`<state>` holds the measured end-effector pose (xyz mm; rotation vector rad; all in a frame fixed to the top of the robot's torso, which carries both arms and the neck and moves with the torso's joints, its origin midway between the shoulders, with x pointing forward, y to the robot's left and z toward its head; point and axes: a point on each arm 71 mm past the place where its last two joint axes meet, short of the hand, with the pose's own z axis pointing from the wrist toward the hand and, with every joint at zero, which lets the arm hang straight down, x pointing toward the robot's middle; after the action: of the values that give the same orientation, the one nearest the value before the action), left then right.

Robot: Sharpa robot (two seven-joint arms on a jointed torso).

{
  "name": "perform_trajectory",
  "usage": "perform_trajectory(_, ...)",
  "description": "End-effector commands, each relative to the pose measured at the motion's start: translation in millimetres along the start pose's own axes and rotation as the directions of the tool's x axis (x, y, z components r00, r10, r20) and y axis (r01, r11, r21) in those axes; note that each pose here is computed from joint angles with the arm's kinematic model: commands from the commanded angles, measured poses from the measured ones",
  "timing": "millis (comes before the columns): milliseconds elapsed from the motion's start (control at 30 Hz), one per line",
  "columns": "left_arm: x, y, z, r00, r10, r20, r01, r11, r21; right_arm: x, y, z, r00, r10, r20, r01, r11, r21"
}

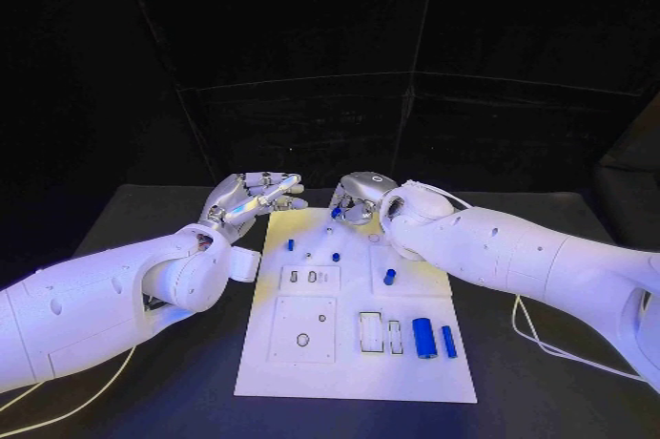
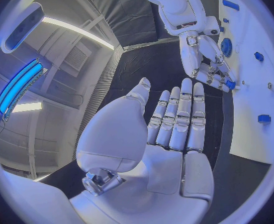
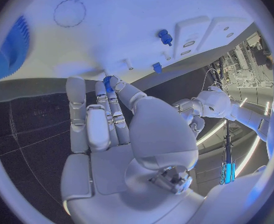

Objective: Assemble the parts on the task board

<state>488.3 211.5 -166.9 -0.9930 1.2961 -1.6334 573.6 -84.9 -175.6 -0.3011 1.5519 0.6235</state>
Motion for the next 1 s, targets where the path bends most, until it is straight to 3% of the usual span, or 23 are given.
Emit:
perform_trajectory(33,1.8,-1.8,1.1,1.000,-0.003,-0.016,0.003,1.000,0.007,0.4,1,1.9,0.999,-0.024,-0.021,0.024,1.000,0.009)
perform_trajectory(433,1.5,-2.3,1.9,1.000,-0.002,-0.017,0.003,1.000,0.007,2.7,1,5.3,0.999,-0.032,-0.043,0.033,0.999,0.025)
perform_trajectory(733,1.5,-2.6,2.1,1.000,-0.003,-0.018,0.003,1.000,0.006,0.1,1,4.9,0.999,-0.032,-0.008,0.032,0.999,0.029)
perform_trajectory(1000,-1.1,-3.4,0.7,1.000,-0.002,-0.016,0.002,1.000,0.006,-10.1,-16,-18.6,0.999,0.001,0.045,-0.003,0.999,0.043)
